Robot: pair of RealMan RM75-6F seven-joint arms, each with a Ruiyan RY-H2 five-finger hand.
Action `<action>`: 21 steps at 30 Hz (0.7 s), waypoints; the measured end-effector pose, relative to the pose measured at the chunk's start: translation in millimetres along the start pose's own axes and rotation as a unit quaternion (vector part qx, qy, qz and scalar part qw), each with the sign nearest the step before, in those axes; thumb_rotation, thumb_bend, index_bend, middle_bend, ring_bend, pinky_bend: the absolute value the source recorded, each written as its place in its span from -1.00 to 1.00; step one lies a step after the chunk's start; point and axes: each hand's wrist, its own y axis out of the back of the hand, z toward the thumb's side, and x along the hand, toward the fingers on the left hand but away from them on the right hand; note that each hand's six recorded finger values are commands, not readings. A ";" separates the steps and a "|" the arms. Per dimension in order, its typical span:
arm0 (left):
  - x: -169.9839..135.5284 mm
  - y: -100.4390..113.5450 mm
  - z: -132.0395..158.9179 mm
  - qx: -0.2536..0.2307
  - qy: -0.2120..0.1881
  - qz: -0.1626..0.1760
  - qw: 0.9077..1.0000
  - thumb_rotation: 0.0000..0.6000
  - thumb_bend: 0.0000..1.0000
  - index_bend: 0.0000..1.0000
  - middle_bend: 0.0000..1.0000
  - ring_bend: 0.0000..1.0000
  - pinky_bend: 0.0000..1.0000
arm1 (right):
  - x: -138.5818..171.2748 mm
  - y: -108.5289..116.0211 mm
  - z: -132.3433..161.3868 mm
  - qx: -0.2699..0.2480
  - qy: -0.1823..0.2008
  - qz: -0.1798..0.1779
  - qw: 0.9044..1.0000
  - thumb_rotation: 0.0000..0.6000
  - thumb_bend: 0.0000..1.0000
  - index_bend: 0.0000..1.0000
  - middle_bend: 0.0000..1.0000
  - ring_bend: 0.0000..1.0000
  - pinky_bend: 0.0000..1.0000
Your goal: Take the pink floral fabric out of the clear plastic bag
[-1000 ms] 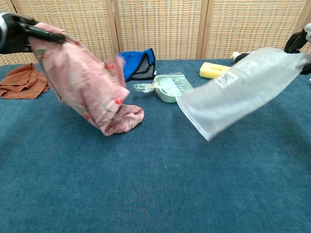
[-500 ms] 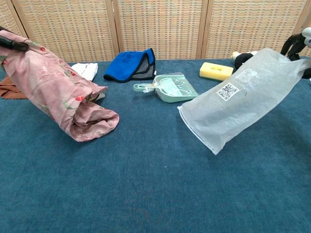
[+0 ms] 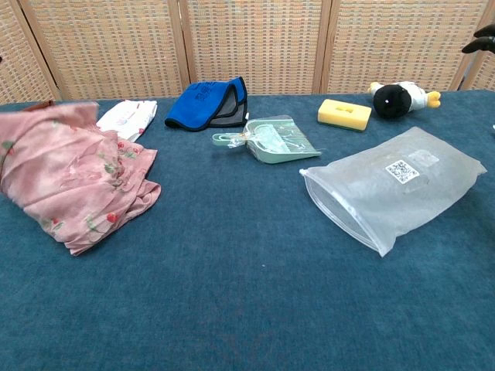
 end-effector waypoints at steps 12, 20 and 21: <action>-86.4 11.3 -32.6 0.091 -0.047 0.066 0.993 1.00 -0.78 -1.00 -1.00 -1.00 -1.00 | 60.1 35.6 -24.7 -0.032 -0.005 -0.044 0.998 1.00 -1.00 -1.00 -1.00 -1.00 -1.00; -148.8 -17.6 -60.4 0.117 -0.034 0.082 0.989 1.00 -0.78 -1.00 -1.00 -1.00 -1.00 | 117.0 34.1 -33.8 -0.128 -0.023 -0.066 0.989 1.00 -1.00 -1.00 -1.00 -1.00 -1.00; -154.0 -20.9 -61.8 0.121 -0.034 0.081 0.989 1.00 -0.77 -1.00 -1.00 -1.00 -1.00 | 121.7 33.3 -33.6 -0.133 -0.025 -0.068 0.988 1.00 -1.00 -1.00 -1.00 -1.00 -1.00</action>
